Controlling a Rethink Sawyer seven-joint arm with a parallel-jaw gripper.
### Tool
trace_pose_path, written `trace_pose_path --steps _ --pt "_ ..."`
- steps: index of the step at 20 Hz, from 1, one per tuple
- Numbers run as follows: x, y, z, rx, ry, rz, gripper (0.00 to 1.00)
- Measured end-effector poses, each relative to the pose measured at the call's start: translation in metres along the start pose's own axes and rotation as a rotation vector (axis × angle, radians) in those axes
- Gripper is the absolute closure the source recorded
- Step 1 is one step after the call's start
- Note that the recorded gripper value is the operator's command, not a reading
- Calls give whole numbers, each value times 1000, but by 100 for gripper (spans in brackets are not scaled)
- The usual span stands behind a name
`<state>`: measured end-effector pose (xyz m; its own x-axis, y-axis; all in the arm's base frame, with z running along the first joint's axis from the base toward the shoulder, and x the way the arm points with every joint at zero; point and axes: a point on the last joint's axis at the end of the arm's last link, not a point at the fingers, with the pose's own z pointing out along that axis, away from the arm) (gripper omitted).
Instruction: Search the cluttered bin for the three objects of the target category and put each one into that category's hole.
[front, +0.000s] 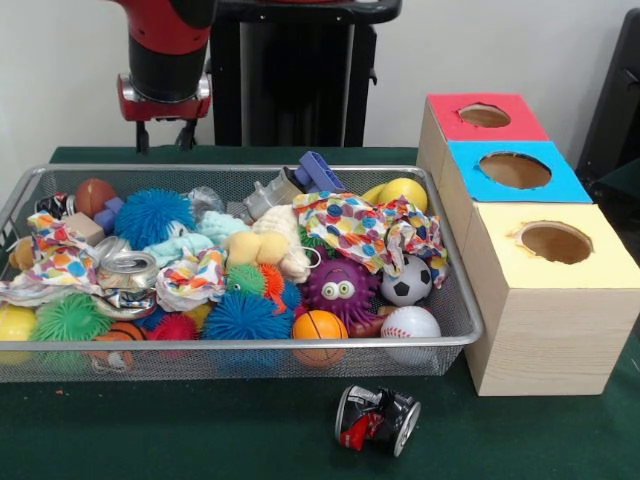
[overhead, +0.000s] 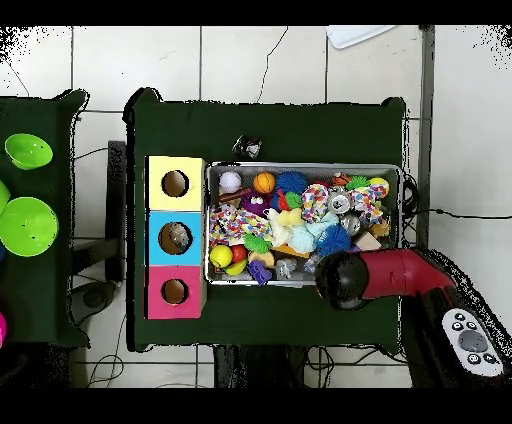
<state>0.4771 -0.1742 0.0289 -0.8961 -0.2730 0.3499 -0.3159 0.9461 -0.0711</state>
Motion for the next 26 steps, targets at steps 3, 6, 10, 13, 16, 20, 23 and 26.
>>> trace_pose_path --steps 3,6,10,13,16,20,23,26 --pt "5 -8 5 12 -26 28 0" --pt "9 -13 10 22 -51 63 0" --pt "14 -18 19 34 -90 133 0" --pt "16 -19 22 34 -99 180 0" --pt "18 -20 22 29 -98 224 0" --pt "20 -21 23 15 -97 309 0" --pt "22 -22 23 5 -93 351 0" --pt "23 -25 24 -10 -90 402 0"
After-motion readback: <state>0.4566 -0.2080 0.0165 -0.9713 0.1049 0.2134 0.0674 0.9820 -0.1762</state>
